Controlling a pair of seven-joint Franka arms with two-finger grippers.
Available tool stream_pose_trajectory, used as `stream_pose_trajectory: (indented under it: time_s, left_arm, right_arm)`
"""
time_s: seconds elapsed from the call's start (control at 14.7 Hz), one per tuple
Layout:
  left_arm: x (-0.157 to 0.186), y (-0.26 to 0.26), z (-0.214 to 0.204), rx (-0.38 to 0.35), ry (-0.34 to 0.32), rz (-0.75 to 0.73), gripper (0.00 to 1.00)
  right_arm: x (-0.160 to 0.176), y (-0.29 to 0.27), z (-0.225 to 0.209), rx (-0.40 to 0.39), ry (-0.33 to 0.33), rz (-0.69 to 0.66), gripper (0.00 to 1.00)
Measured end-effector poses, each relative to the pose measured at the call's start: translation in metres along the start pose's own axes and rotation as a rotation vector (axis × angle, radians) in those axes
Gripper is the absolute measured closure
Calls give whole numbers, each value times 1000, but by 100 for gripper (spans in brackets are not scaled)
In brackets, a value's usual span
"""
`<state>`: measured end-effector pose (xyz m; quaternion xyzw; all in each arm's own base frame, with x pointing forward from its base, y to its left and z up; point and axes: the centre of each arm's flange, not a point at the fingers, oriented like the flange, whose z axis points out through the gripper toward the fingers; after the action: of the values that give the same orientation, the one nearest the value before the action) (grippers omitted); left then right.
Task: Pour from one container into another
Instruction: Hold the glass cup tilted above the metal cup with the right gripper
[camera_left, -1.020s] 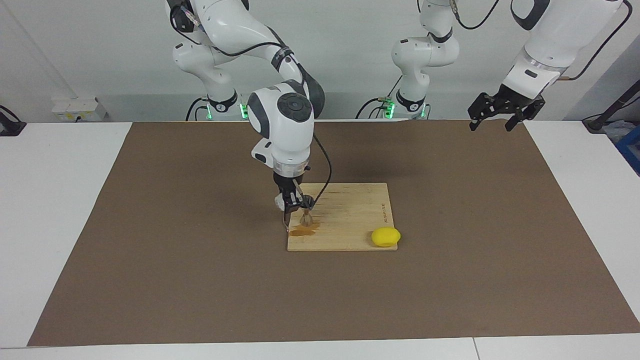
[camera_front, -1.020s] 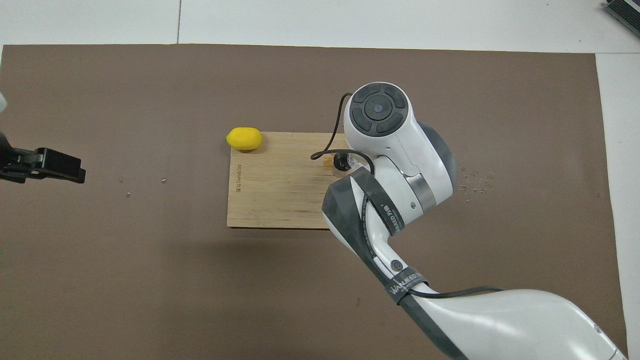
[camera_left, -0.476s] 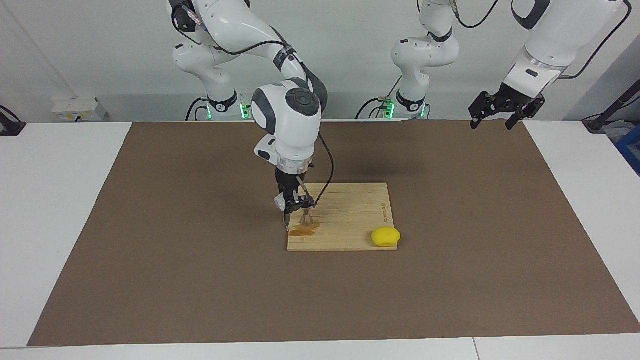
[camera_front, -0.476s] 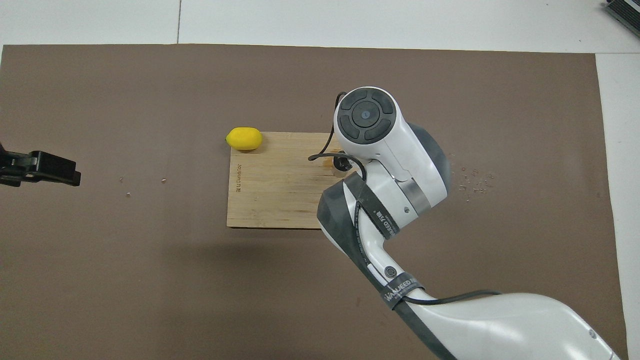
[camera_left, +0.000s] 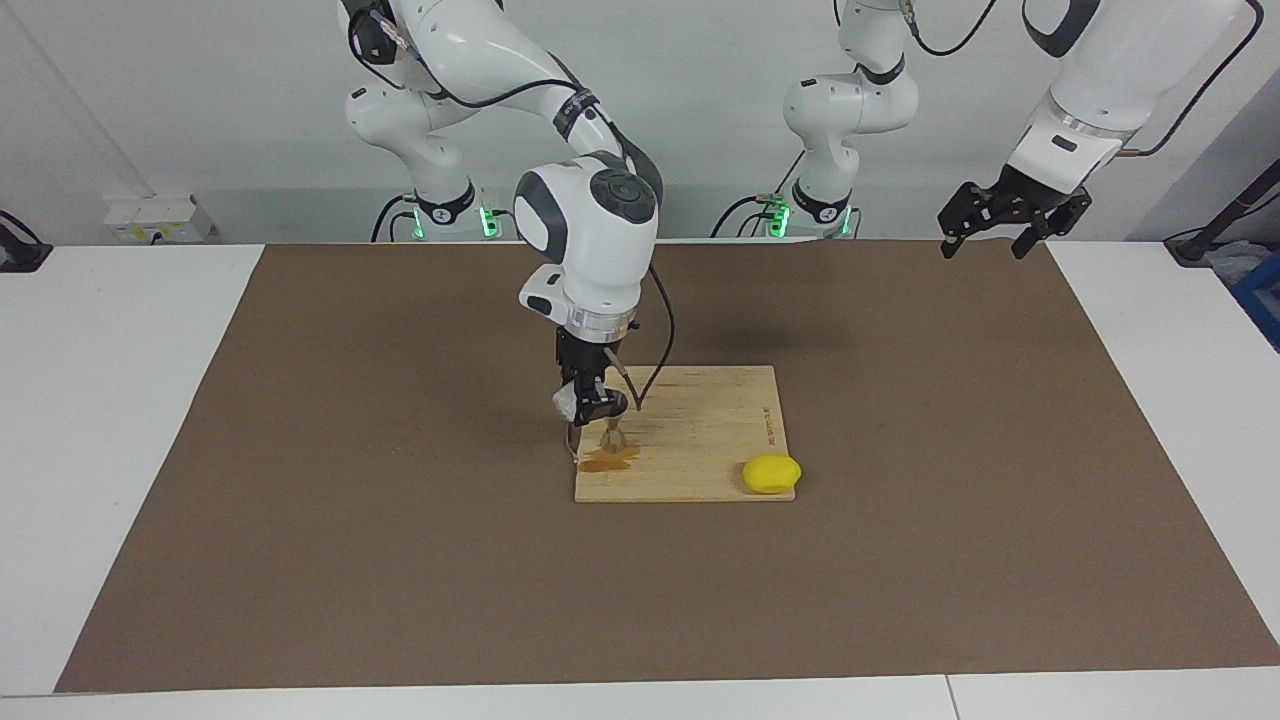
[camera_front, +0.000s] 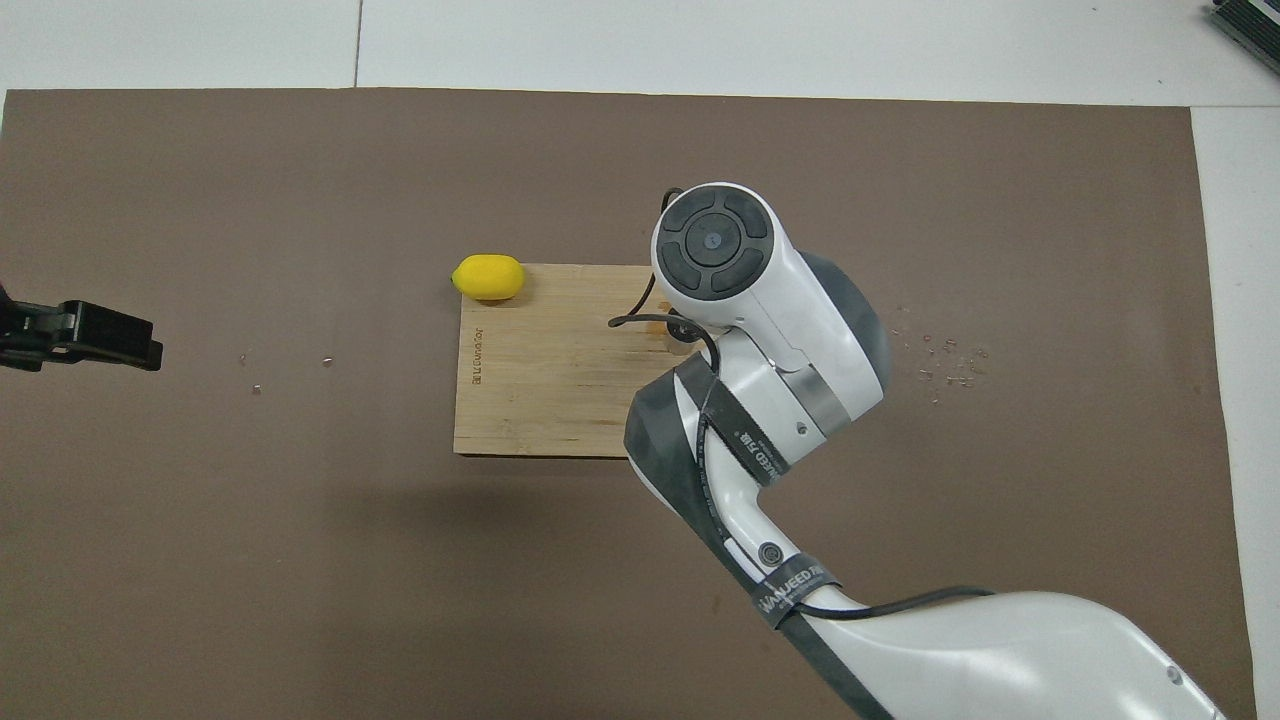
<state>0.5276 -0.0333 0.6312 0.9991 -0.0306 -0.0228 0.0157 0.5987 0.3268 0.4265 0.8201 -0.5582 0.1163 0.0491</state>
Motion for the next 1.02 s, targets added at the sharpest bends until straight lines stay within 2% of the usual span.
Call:
stream_pose_trajectory:
  time_s: [1.02]
  left_arm:
    - [0, 0, 0, 0, 0, 0, 0]
  right_arm:
    - [1, -3, -5, 14, 5, 1, 49]
